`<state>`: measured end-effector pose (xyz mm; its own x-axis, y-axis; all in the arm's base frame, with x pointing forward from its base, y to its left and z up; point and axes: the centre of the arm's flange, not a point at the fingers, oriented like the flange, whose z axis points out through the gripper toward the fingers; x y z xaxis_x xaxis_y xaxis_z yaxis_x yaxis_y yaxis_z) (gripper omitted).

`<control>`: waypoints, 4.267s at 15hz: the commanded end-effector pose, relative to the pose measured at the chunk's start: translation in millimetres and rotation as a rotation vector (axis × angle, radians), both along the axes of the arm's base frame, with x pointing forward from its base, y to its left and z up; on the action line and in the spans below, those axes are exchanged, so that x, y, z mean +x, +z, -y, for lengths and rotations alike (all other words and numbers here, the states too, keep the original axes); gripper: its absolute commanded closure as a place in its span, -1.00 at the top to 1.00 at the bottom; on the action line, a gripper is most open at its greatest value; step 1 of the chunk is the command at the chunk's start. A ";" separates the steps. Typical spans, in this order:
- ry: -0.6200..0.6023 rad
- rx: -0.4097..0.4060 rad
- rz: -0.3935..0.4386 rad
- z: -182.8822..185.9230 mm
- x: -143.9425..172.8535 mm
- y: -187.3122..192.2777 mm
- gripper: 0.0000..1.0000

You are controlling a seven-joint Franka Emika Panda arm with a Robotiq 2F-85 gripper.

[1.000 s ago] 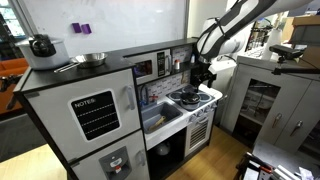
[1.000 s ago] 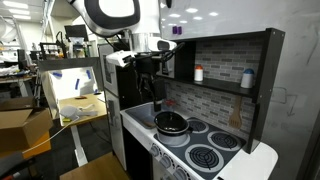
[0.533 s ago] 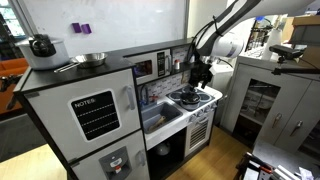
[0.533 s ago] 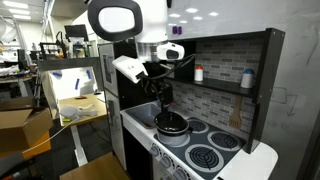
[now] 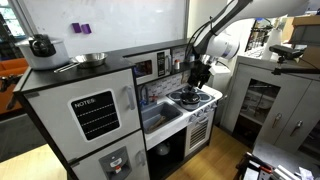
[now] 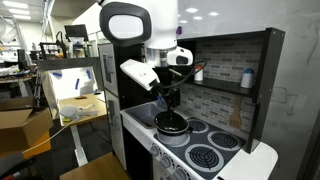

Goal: Take the lid off the pot and put it on the stove

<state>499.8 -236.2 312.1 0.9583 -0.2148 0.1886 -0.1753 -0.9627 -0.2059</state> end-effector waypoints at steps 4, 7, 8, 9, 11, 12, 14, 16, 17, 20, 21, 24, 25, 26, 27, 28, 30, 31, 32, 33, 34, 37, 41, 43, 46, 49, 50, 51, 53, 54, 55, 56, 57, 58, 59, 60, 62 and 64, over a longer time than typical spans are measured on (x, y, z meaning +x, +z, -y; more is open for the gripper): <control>0.048 0.047 -0.004 17.8 22.1 -2.9 1.00; 0.046 0.053 0.003 21.1 28.9 -3.4 1.00; 0.045 0.058 0.005 20.9 31.3 -5.0 1.00; 0.045 0.061 0.005 21.0 32.9 -5.9 1.00; 0.045 0.067 0.004 19.7 36.6 -9.2 1.00; 0.045 0.069 0.004 19.1 38.1 -10.6 1.00; 0.046 0.072 0.003 18.1 40.3 -14.1 1.00; 0.045 0.072 -0.001 17.8 41.3 -17.3 1.00; 0.045 0.071 -0.002 17.6 41.5 -18.6 1.00; 0.042 0.062 -0.011 17.0 41.0 -24.3 1.00; 0.043 0.054 -0.015 15.8 39.7 -26.1 1.00; 0.037 0.032 -0.021 11.1 37.8 -25.9 1.00; 0.037 0.028 -0.018 10.7 37.5 -24.9 1.00; 0.035 0.026 -0.016 10.9 37.7 -24.4 1.00; 0.030 0.028 -0.016 11.7 37.9 -24.3 1.00; 0.018 0.035 -0.026 12.5 37.3 -23.5 1.00; 0.021 0.042 -0.027 11.6 37.2 -25.1 1.00; 0.013 0.044 -0.028 11.8 37.1 -25.1 1.00; 0.010 0.044 -0.029 11.8 37.1 -25.1 1.00; 0.008 0.045 -0.030 11.9 37.1 -25.1 1.00; 0.007 0.045 -0.030 11.9 37.1 -25.1 1.00; 0.006 0.046 -0.030 12.0 37.8 -26.9 1.00; 0.002 0.042 -0.035 13.5 37.9 -34.8 1.00; 0.000 0.047 -0.042 14.0 37.2 -39.6 1.00; 0.004 0.044 -0.049 13.7 37.0 -42.8 1.00; 0.004 0.035 -0.042 14.0 38.6 -40.1 1.00; 0.002 0.032 -0.039 14.5 39.3 -39.2 1.00; 0.001 0.028 -0.036 15.1 40.0 -38.6 1.00; -0.004 0.019 -0.025 17.7 41.7 -38.5 1.00; -0.006 0.017 -0.022 18.5 42.4 -38.5 1.00; -0.008 0.015 -0.019 19.7 43.4 -39.0 1.00; -0.008 0.014 -0.017 20.3 44.1 -39.4 1.00; -0.009 0.013 -0.015 20.9 44.6 -39.8 1.00; -0.009 0.013 -0.014 21.3 44.9 -40.7 1.00; -0.010 0.013 -0.014 21.6 45.4 -41.9 1.00; -0.011 0.013 -0.015 21.9 45.9 -43.1 1.00; -0.012 0.009 -0.015 22.2 47.3 -46.1 1.00; -0.012 0.008 -0.016 22.2 49.0 -48.8 1.00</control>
<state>541.3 -254.1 266.3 0.9606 -0.2269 0.1605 -0.1905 -0.9581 -0.2140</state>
